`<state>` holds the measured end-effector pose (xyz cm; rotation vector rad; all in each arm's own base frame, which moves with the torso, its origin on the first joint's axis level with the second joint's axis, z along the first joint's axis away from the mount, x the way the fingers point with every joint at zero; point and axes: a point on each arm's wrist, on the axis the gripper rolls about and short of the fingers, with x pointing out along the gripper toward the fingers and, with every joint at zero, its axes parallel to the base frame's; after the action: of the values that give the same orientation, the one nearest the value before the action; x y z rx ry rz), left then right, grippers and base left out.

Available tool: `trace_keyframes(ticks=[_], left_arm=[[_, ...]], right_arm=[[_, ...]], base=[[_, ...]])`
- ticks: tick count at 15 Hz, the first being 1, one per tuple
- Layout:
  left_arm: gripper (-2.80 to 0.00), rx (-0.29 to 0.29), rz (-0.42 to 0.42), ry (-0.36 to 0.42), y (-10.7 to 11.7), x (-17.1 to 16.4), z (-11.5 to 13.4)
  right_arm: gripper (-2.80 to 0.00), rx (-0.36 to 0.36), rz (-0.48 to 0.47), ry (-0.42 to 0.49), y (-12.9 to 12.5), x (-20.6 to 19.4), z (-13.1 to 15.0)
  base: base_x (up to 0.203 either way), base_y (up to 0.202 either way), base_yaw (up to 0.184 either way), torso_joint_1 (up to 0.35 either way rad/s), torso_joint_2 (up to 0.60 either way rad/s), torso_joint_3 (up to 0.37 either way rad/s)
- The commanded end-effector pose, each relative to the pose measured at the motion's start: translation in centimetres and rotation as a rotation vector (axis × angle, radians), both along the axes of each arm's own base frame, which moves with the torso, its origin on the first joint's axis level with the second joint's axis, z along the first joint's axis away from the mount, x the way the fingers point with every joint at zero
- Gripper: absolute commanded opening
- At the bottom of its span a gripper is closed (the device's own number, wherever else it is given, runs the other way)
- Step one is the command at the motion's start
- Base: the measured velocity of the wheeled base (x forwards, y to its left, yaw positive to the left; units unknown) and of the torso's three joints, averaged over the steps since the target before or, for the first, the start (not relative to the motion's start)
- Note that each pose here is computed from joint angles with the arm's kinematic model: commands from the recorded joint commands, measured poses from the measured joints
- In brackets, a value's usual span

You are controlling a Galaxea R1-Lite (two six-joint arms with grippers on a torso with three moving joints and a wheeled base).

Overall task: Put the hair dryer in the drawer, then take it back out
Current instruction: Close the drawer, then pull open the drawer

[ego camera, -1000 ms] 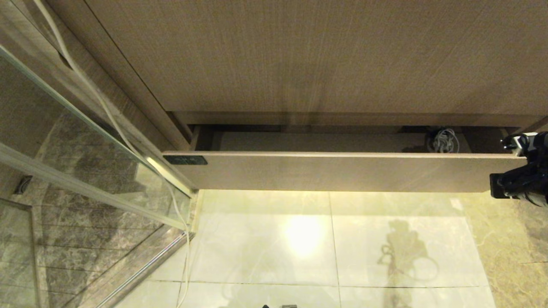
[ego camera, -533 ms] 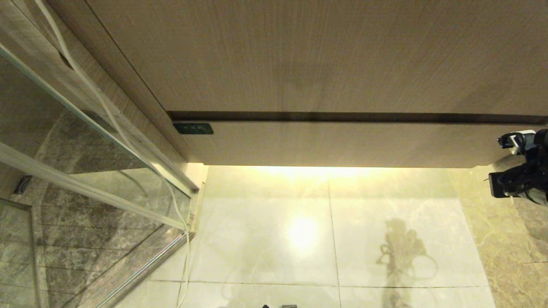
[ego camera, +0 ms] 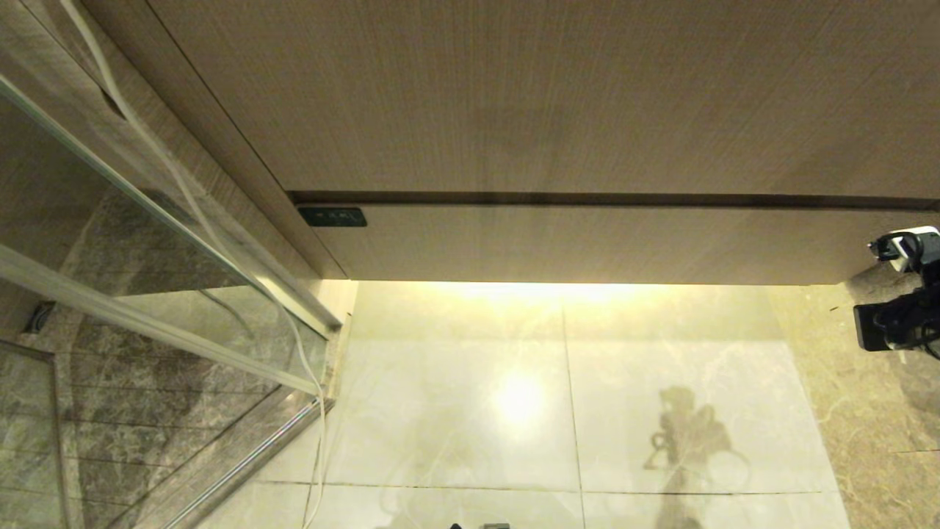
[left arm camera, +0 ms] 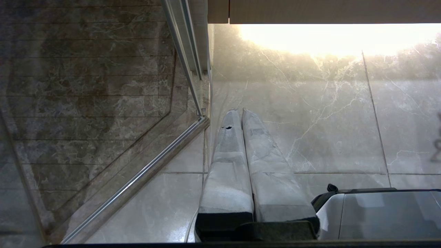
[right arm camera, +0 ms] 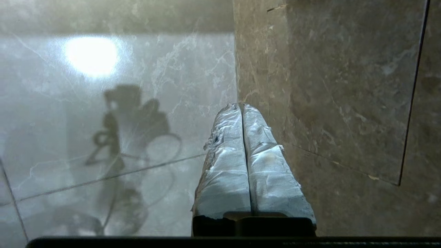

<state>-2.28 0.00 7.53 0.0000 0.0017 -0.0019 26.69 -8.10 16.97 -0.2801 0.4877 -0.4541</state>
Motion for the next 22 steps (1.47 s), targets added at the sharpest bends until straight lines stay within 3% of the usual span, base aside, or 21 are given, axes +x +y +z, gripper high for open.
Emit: trace_keyframes(ticks=[1,6,14,18,22], left_arm=[[-2.8,0.0,0.0,0.0,0.0,0.0,0.0],[-2.8,0.0,0.0,0.0,0.0,0.0,0.0],[-2.8,0.0,0.0,0.0,0.0,0.0,0.0],[-2.8,0.0,0.0,0.0,0.0,0.0,0.0],[-2.8,0.0,0.0,0.0,0.0,0.0,0.0]], right_arm=[[-2.8,-0.011,0.011,-0.034,0.6,-1.9,1.0],[-2.8,-0.051,0.024,-0.1,1.8,-6.2,2.7],[-2.8,-0.233,0.051,-0.251,4.3,-15.3,4.4],[-2.8,-0.31,0.061,-0.241,4.6,-16.2,5.1],[-2.8,-0.339,0.089,-0.226,4.5,-15.6,5.7]], base=[[0.0,0.0,0.0,0.0,0.0,0.0],[0.0,0.0,0.0,0.0,0.0,0.0],[0.0,0.0,0.0,0.0,0.0,0.0],[0.0,0.0,0.0,0.0,0.0,0.0],[0.0,0.0,0.0,0.0,0.0,0.0]])
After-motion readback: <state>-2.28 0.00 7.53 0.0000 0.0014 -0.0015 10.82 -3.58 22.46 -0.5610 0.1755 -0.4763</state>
